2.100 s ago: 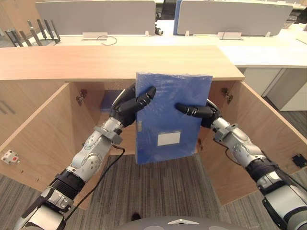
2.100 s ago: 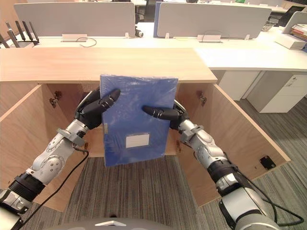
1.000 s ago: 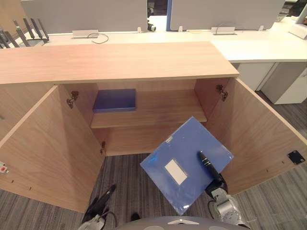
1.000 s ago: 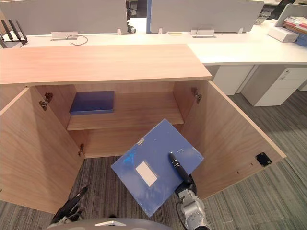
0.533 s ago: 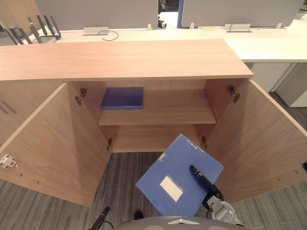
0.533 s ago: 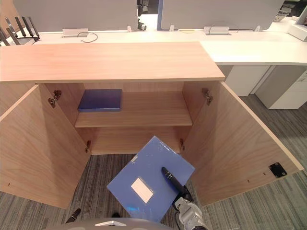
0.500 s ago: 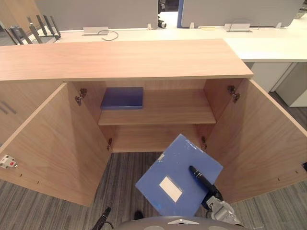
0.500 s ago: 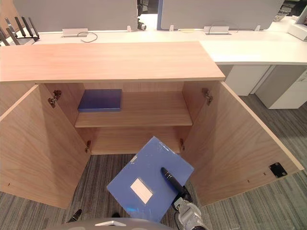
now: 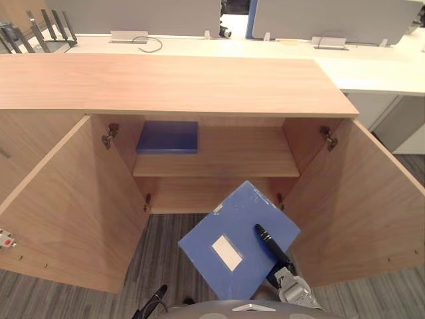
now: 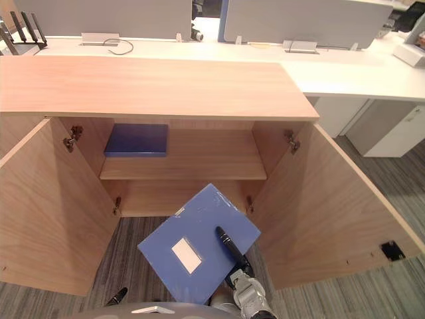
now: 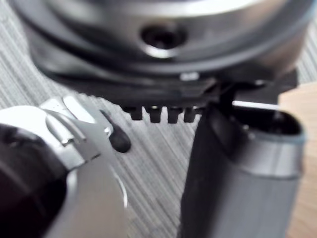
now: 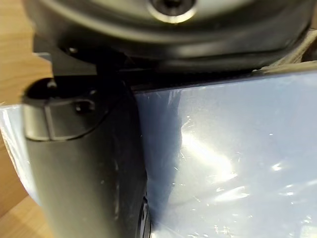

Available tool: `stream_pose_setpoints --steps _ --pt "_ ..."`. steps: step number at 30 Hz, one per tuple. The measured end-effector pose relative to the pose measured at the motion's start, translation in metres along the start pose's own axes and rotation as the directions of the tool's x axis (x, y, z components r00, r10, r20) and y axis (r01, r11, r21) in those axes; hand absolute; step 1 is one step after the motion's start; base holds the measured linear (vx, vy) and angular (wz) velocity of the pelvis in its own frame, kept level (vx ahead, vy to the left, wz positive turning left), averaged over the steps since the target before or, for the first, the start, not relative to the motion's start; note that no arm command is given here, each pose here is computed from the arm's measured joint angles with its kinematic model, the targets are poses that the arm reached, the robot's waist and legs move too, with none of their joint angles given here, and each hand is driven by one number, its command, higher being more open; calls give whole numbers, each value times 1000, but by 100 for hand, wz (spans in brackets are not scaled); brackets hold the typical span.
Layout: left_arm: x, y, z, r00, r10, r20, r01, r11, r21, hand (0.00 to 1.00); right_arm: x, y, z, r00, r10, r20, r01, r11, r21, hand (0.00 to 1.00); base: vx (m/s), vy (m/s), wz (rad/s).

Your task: Walk over to the cabinet, pick up the folder, carry it to the office cabinet, place the folder inside the office cabinet, then close the office cabinet door

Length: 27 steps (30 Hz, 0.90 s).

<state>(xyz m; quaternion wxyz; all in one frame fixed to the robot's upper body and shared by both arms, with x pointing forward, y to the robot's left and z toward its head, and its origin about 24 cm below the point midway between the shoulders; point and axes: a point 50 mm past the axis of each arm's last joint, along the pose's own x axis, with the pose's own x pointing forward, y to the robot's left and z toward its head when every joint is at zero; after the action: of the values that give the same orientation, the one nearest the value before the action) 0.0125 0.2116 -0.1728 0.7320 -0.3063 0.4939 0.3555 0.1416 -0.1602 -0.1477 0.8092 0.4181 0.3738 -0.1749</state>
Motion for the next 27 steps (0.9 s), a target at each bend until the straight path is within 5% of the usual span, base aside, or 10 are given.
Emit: stream_pose_setpoints --steps 7,27 --pt "-3 -14 -23 999 -14 -40 11 998 -69 100 -3 -7 4 1000 -22 14 21 1000 7 0 263 -113 10" --pt "2 -36 7 995 -66 78 67 998 -11 100 -1 10 3 999 26 41 -27 1000 15 0 74 14 17"
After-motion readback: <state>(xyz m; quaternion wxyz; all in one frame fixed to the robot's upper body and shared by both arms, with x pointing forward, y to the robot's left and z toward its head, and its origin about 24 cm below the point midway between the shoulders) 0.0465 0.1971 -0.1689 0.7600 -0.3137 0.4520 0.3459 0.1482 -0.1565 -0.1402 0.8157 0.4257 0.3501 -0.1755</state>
